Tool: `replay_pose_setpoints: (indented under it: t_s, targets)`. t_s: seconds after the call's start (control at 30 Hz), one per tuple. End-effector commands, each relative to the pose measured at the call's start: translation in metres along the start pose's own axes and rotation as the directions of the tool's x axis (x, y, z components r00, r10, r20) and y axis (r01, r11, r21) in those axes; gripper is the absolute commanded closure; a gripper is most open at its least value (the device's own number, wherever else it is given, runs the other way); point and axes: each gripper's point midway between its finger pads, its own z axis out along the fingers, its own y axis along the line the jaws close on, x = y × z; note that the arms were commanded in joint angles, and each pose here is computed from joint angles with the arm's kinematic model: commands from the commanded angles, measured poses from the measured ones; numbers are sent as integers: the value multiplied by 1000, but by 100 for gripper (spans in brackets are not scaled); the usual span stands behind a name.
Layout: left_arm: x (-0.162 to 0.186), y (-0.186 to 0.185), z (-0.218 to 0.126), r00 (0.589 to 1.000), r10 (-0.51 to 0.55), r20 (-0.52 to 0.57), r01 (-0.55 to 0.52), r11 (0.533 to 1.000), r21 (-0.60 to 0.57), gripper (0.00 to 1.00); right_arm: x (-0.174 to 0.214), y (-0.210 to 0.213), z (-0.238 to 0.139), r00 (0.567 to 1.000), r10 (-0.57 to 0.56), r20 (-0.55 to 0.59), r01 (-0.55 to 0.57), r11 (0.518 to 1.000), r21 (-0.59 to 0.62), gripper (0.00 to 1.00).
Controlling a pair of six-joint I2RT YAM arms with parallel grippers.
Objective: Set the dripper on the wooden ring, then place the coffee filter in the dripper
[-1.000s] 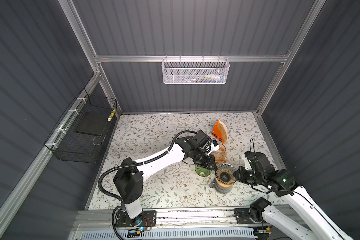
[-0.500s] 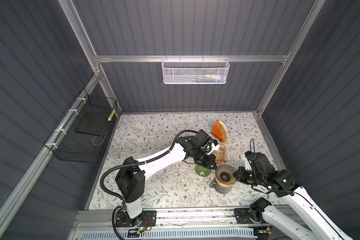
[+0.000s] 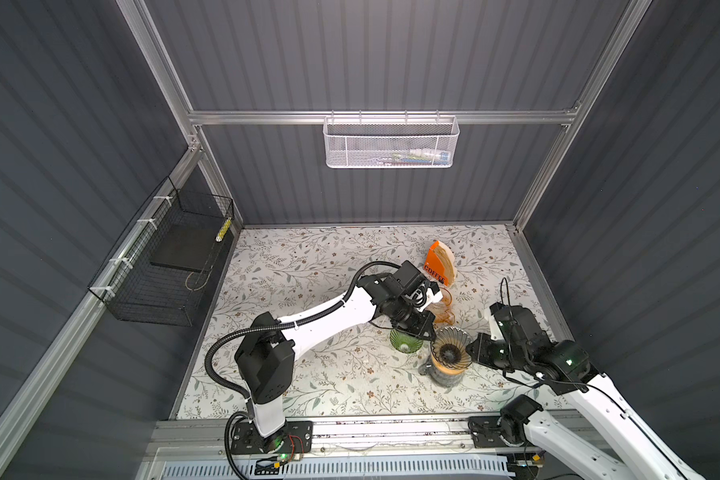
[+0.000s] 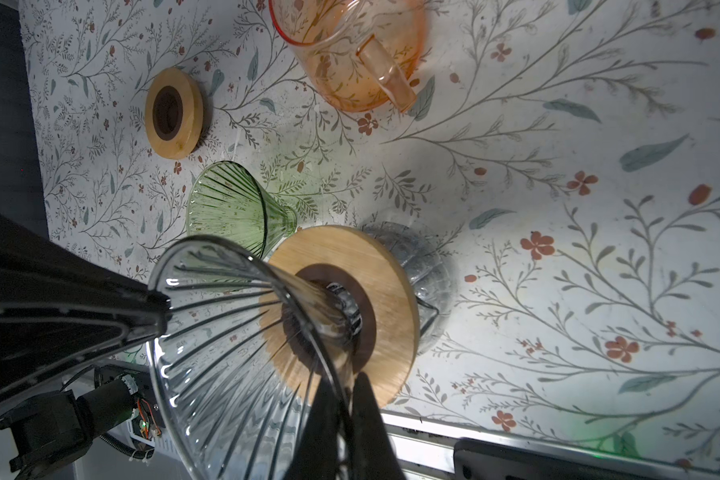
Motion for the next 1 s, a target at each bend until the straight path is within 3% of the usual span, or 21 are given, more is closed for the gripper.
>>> replay_pose_setpoints:
  t_s: [0.0,0.97]
  targets:
    - [7,3,8,999,3,-38,-3,1000,-9,91,20,-33,12,997,31,-73,-20,989,144,100]
    - [31,18,37,993,-43,-112,42,999,-20,94,34,-46,27,989,63,-133,-36,980,195,100]
